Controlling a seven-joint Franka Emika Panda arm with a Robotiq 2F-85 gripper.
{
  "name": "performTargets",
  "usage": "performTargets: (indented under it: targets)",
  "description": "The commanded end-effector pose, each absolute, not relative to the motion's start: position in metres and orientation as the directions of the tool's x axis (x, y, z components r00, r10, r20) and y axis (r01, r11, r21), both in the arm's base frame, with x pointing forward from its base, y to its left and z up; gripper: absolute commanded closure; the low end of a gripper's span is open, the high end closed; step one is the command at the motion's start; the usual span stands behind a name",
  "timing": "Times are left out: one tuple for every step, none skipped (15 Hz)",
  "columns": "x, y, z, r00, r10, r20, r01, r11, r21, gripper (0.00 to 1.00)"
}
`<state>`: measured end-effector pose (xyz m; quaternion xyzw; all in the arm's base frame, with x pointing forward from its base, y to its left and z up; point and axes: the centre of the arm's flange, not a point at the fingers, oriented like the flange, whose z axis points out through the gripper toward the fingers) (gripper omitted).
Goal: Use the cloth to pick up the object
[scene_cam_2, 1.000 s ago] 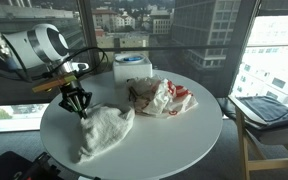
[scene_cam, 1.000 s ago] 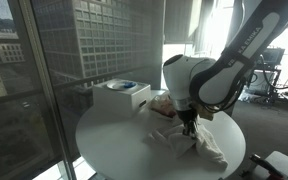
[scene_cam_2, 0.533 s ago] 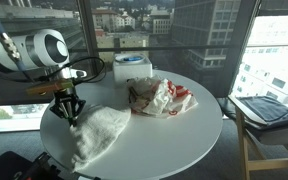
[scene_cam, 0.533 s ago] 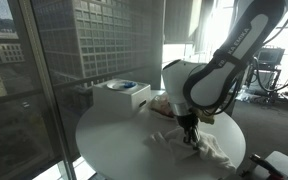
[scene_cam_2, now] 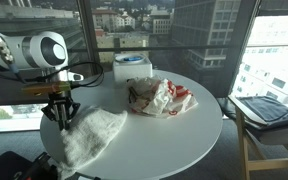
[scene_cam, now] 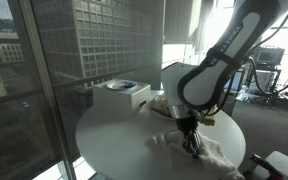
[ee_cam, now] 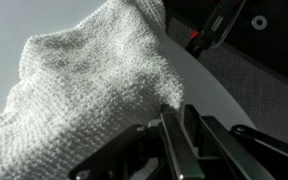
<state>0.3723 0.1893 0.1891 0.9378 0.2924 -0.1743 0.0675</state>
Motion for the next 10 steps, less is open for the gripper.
performTargets:
  targets:
    - [0.382, 0.194, 0.208, 0.796, 0.492, -0.352, 0.554, -0.827, 0.097, 0.47]
    - [0.384, 0.196, 0.215, 0.81, 0.473, -0.348, 0.54, -0.832, 0.124, 0.38]
    - [0.385, 0.197, 0.222, 0.817, 0.46, -0.346, 0.531, -0.836, 0.142, 0.32]
    - [0.387, 0.197, 0.233, 0.832, 0.443, -0.334, 0.516, -0.839, 0.173, 0.25]
    - [0.39, 0.196, 0.243, 0.85, 0.419, -0.32, 0.492, -0.848, 0.199, 0.16]
    - [0.394, 0.194, 0.253, 0.869, 0.399, -0.293, 0.468, -0.856, 0.221, 0.1]
    - [0.403, 0.187, 0.265, 0.897, 0.363, -0.251, 0.422, -0.873, 0.245, 0.03]
    - [0.411, 0.181, 0.274, 0.923, 0.321, -0.209, 0.368, -0.897, 0.245, 0.0]
    - [0.421, 0.172, 0.278, 0.943, 0.294, -0.159, 0.325, -0.917, 0.233, 0.0]
    - [0.428, 0.165, 0.281, 0.957, 0.268, -0.115, 0.288, -0.929, 0.231, 0.0]
